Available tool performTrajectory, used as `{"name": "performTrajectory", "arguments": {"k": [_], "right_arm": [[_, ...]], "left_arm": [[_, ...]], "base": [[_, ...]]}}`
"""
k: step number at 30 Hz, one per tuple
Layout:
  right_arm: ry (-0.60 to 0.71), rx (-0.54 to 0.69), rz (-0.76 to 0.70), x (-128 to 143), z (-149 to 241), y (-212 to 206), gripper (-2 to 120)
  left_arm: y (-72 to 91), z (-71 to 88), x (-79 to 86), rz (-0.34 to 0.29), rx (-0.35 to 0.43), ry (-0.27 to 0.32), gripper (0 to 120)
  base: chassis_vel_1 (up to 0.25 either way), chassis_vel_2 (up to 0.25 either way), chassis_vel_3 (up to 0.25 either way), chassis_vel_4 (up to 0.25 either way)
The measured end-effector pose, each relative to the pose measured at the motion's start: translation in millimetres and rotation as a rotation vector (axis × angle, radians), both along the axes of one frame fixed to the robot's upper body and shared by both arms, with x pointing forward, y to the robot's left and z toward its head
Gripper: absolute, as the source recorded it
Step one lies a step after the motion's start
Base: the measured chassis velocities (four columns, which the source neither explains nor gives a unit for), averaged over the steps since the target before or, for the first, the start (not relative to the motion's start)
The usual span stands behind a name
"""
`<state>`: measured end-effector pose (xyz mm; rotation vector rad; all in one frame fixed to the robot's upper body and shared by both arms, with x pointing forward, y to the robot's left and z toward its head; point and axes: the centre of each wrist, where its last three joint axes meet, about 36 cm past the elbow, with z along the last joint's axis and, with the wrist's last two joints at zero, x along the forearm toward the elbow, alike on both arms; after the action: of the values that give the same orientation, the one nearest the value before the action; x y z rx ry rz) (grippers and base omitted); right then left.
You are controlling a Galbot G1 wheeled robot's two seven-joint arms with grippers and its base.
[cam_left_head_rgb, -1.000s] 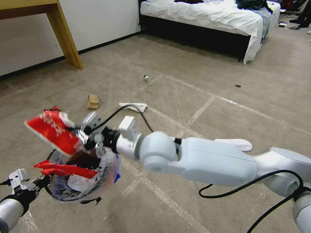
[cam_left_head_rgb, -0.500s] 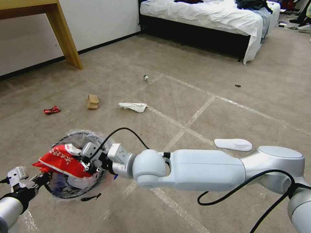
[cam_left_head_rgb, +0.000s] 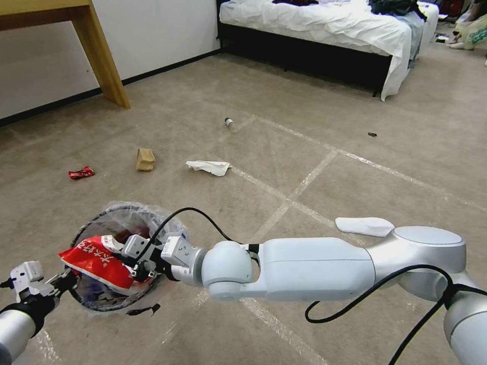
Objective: Pick up the trash bin and place the garbage on the floor into it.
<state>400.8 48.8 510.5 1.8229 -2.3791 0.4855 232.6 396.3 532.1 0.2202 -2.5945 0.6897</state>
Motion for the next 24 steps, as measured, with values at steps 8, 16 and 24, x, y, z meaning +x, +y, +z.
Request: {"name": "performTrajectory", "arguments": {"k": [8,16,24], "right_arm": [[-0.020,0.005,-0.006,4.2,-2.6,1.8,0],[-0.031,0.012,-0.009,6.1,-1.2,1.9,25],[-0.039,0.028,-0.010,8.9,2.5,1.8,57]], "left_arm": [[0.3,-1.2,-0.6,0.000,-0.004,0.001,1],[1.4,-2.6,0.3,0.002,-0.007,0.002,1],[3.1,-4.9,1.4,0.006,-0.008,0.006,1]], "base": [[0.000,0.000,0.000,0.000],[0.000,0.000,0.000,0.000],[0.000,0.000,0.000,0.000]]}}
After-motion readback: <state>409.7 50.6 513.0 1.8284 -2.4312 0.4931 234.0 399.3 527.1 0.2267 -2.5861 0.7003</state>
